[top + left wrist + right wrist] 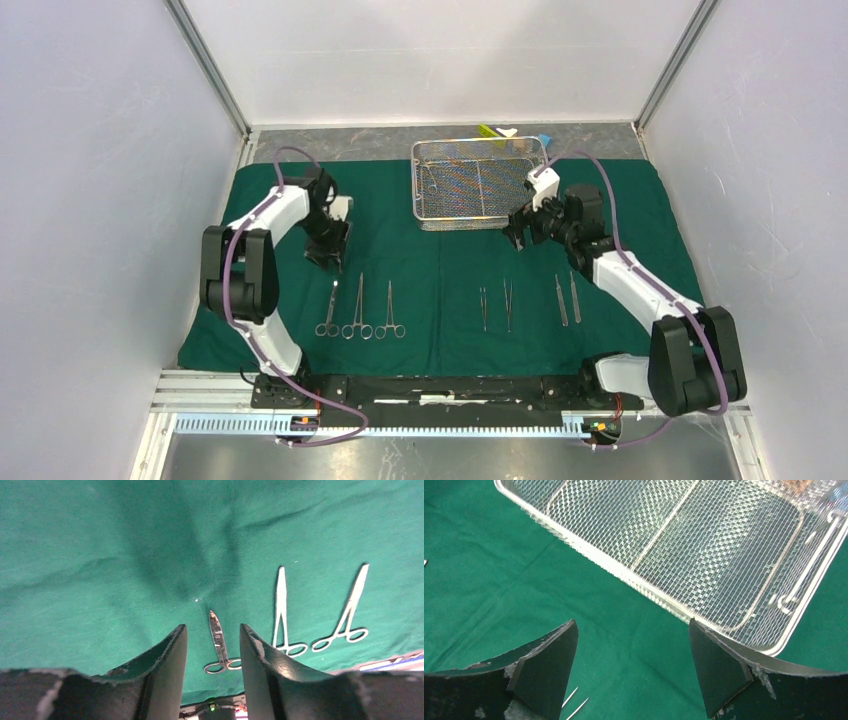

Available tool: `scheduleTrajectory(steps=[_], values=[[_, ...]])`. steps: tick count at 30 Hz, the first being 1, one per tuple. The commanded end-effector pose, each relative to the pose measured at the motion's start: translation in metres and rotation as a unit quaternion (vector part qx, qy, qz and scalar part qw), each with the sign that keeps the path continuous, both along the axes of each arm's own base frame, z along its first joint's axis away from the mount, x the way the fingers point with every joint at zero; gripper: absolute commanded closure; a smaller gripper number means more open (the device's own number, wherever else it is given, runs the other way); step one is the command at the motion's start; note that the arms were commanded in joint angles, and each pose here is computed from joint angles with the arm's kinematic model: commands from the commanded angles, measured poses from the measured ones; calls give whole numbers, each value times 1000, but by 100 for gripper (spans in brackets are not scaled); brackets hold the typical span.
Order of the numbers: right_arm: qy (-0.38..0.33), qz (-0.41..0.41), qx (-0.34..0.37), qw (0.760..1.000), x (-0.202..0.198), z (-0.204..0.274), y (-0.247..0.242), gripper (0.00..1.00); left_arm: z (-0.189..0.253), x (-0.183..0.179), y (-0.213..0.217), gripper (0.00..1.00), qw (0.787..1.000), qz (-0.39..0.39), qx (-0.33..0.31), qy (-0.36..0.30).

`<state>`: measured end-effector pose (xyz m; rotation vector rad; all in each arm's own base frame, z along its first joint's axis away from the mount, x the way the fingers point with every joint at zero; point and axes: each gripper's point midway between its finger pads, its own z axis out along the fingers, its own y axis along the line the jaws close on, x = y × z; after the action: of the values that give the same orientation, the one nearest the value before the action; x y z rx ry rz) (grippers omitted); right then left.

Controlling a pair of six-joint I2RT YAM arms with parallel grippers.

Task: Open and lay out the surgical kit
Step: Adjust the medical item in the surgical kit.

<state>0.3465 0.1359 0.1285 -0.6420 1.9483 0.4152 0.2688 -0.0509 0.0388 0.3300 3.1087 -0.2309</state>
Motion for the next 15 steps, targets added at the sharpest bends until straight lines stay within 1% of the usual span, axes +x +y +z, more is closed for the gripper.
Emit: scheduleTrajectory(steps=[1,3,5,8,10,12,14,15], values=[[-61,7,-2,998,37,47,12,12,54,38,-3,46,993,-5,-13,-117],[-69,10,-8,998,52,55,22,12,68,48,-7,39,988,-8,-23,-153],[-76,15,-14,997,70,62,35,12,82,57,-9,30,982,-7,-30,-188],[-64,23,-19,997,97,59,55,13,101,70,-8,13,971,6,-30,-235],[-53,32,-26,998,114,53,70,13,111,76,-7,5,964,13,-28,-263],[-48,39,-38,997,131,47,84,13,121,82,-7,2,957,15,-28,-289],[-30,54,-48,997,146,29,101,13,130,89,-8,1,949,13,-34,-313],[-29,61,-51,996,153,30,110,13,134,91,-9,1,945,12,-37,-323]])
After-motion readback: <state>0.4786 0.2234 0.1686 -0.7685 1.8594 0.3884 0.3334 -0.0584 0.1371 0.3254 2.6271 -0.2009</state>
